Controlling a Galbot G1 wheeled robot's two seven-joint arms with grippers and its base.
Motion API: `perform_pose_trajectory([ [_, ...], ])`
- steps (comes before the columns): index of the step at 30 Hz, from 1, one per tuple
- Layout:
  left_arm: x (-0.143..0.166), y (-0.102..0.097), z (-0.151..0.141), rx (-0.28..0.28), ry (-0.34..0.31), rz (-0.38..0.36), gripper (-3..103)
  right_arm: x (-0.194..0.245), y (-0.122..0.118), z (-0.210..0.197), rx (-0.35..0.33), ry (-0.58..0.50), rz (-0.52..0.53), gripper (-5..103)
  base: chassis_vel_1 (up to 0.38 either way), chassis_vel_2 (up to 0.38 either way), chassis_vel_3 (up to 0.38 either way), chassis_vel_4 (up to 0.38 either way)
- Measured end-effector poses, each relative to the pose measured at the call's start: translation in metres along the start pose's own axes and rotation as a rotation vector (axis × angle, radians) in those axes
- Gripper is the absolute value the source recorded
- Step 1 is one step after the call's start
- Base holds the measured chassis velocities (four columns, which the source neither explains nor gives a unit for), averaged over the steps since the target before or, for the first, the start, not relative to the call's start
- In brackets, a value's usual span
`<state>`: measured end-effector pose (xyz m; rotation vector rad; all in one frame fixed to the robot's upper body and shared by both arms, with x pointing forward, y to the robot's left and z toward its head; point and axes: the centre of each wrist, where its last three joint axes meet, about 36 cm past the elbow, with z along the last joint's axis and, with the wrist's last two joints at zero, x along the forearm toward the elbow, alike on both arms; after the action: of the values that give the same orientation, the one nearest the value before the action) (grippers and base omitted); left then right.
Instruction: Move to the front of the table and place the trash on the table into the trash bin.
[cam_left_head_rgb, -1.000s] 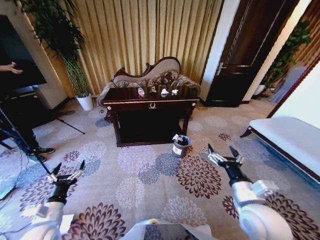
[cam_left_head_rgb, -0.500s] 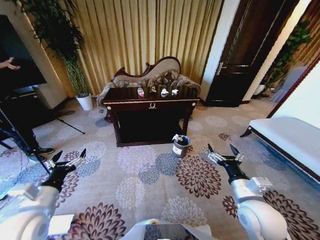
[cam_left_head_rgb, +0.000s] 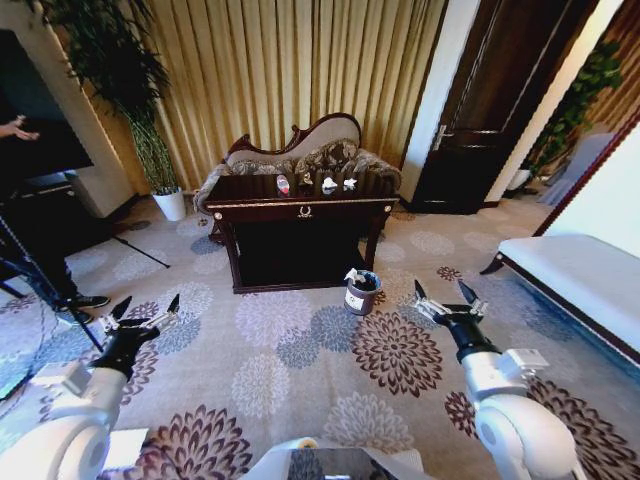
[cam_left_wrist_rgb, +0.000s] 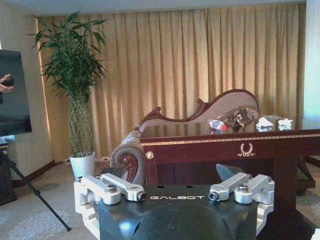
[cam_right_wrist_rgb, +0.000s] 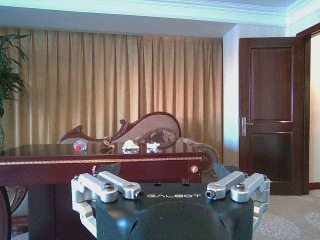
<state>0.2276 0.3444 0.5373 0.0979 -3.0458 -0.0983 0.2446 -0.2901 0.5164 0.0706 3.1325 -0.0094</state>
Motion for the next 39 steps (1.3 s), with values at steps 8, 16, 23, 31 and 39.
perform_pose_trajectory([
  [8, 0.000, 0.001, 0.005, 0.001, 0.004, 0.012, 100, 0.001, -0.001, 0.000, 0.002, -0.003, -0.019, 100, 0.000, 0.000, 0.000, 0.000],
  [16, 0.001, 0.002, 0.008, 0.000, -0.003, 0.018, 100, 0.001, 0.000, 0.002, -0.002, -0.009, -0.020, 100, -0.085, 0.093, 0.086, -0.093],
  [23, 0.003, 0.002, 0.009, 0.001, -0.004, 0.022, 100, 0.001, -0.001, 0.003, -0.001, -0.008, -0.022, 100, -0.215, 0.219, 0.217, -0.196],
  [31, 0.003, 0.003, 0.010, 0.001, -0.007, 0.025, 100, 0.001, 0.001, 0.005, -0.005, -0.001, -0.028, 100, -0.330, 0.331, 0.339, -0.342],
  [39, 0.005, 0.003, 0.011, 0.005, -0.006, 0.027, 100, 0.001, 0.001, 0.006, -0.005, 0.002, -0.028, 100, -0.356, 0.381, 0.375, -0.388],
])
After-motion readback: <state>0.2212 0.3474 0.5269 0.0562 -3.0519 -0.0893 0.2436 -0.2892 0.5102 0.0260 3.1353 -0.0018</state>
